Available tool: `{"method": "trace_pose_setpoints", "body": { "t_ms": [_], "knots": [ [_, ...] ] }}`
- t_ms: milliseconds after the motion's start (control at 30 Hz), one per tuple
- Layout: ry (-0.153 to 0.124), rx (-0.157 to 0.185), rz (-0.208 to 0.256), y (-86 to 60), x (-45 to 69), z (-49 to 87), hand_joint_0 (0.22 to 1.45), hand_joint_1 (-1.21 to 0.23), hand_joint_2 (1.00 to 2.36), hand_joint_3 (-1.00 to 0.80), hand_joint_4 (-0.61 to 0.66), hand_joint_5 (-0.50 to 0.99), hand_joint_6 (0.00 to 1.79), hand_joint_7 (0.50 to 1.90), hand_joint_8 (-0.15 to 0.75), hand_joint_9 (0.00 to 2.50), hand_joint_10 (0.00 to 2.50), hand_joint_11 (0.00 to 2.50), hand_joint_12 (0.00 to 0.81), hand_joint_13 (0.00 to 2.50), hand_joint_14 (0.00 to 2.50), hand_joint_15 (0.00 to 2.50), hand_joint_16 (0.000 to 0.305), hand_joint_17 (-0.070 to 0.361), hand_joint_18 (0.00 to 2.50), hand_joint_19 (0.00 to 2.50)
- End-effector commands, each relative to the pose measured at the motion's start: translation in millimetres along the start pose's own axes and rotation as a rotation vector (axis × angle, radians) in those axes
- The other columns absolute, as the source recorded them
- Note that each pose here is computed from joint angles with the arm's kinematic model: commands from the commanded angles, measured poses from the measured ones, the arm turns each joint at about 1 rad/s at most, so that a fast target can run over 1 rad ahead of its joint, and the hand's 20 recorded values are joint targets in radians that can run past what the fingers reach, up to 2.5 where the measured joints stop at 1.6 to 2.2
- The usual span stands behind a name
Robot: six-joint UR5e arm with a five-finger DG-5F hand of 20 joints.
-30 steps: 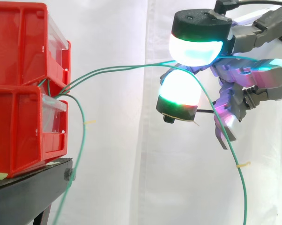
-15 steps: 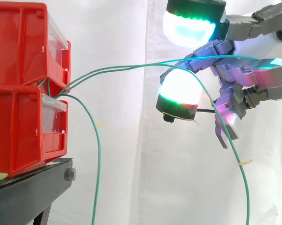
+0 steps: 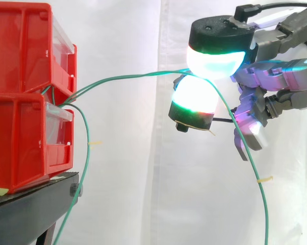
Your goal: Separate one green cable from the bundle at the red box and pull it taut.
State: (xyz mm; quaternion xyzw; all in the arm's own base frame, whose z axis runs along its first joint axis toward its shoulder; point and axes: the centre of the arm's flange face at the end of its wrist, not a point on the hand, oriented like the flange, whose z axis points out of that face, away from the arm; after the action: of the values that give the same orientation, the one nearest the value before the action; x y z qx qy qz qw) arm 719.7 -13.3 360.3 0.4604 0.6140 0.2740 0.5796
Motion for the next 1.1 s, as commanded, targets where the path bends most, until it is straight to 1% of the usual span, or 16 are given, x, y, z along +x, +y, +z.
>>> {"method": "trace_pose_setpoints", "body": {
  "t_ms": [0,33,67,133,167,233,300,333,367,433,500,567,733,800,900,1067],
  "knots": [
    [0.0,0.0,0.0,0.1,-0.2,-0.1,0.76,-0.72,1.02,-0.3,0.1,0.14,0.5,1.32,0.204,1.96,0.02,0.35,0.261,1.33,0.01,0.41,0.056,0.126,1.06,0.44],
    [-0.001,0.001,0.001,0.0,-0.3,-0.1,0.75,-0.76,1.02,-0.3,0.09,0.14,0.5,1.31,0.224,1.96,0.02,0.35,0.26,1.32,0.02,0.4,0.056,0.126,1.05,0.43],
    [-0.001,0.001,0.001,0.0,-0.3,-0.1,0.74,-0.9,1.01,-0.33,0.09,0.14,0.5,1.31,0.23,1.94,0.02,0.37,0.265,1.32,0.01,0.41,0.056,0.126,1.05,0.42],
    [-0.001,0.001,0.001,0.0,-0.3,-0.1,0.73,-1.04,1.01,-0.41,0.11,0.13,0.5,1.31,0.231,1.9,0.02,0.36,0.264,1.29,0.02,0.41,0.056,0.126,1.01,0.4],
    [-0.001,0.001,0.0,0.0,-0.3,-0.1,0.72,-1.1,1.0,-0.5,0.14,0.13,0.5,1.34,0.226,1.87,0.02,0.36,0.264,1.28,0.02,0.41,0.056,0.126,0.98,0.4],
    [-0.001,0.001,0.001,-0.1,0.0,0.4,0.64,-1.1,1.0,-0.5,0.16,0.12,0.5,1.35,0.226,1.87,0.01,0.35,0.263,1.26,0.02,0.41,0.056,0.126,0.95,0.41],
    [-0.001,0.001,0.002,-0.4,-1.2,0.1,0.51,-1.03,1.0,-0.5,0.18,0.13,0.5,1.35,0.227,1.89,0.01,0.32,0.266,1.28,0.02,0.4,0.06,0.135,0.98,0.39],
    [-0.001,0.001,0.002,-0.8,-2.0,0.3,0.49,-1.01,1.0,-0.5,0.19,0.13,0.5,1.35,0.225,1.9,0.01,0.32,0.27,1.29,0.01,0.39,0.061,0.137,0.99,0.39],
    [0.0,0.0,0.002,-0.3,-1.0,0.1,0.45,-0.93,1.0,-0.5,0.19,0.13,0.5,1.35,0.227,1.91,0.01,0.29,0.278,1.31,0.01,0.37,0.064,0.144,1.02,0.37],
    [0.0,0.0,0.0,-0.3,-1.0,0.1,0.43,-0.8,1.0,-0.5,0.17,0.14,0.5,1.34,0.227,1.94,0.01,0.28,0.288,1.33,0.01,0.37,0.066,0.149,1.04,0.37],
    [-0.002,0.0,0.001,0.3,-1.4,0.2,0.43,-0.6,1.0,-0.5,0.15,0.14,0.5,1.34,0.217,1.95,0.01,0.26,0.289,1.35,0.01,0.37,0.068,0.154,1.05,0.37],
    [-0.002,0.0,0.001,0.3,-1.4,0.2,0.42,-0.56,1.0,-0.5,0.15,0.14,0.5,1.34,0.223,1.95,0.01,0.26,0.295,1.35,0.01,0.36,0.069,0.156,1.04,0.38],
    [-0.003,0.002,0.0,-0.5,-1.3,0.1,0.34,-0.36,1.0,-0.5,0.2,0.14,0.5,1.34,0.226,1.98,0.01,0.18,0.325,1.4,0.01,0.32,0.08,0.18,1.12,0.33],
    [-0.003,0.002,0.0,-0.5,-1.3,0.1,0.36,-0.24,1.0,-0.5,0.18,0.14,0.5,1.32,0.228,1.96,0.01,0.19,0.318,1.38,0.01,0.34,0.078,0.176,1.1,0.35],
    [-0.003,0.0,0.002,0.2,-1.6,0.2,0.42,-0.15,1.0,-0.5,0.15,0.14,0.5,1.32,0.212,1.95,0.01,0.21,0.297,1.37,0.01,0.36,0.071,0.161,1.03,0.39],
    [-0.005,0.0,0.022,-1.1,-3.1,0.7,0.5,-0.15,1.0,-0.5,0.11,0.14,0.5,1.32,0.194,1.95,0.01,0.25,0.267,1.34,0.01,0.38,0.061,0.138,0.95,0.45]
  ]
}}
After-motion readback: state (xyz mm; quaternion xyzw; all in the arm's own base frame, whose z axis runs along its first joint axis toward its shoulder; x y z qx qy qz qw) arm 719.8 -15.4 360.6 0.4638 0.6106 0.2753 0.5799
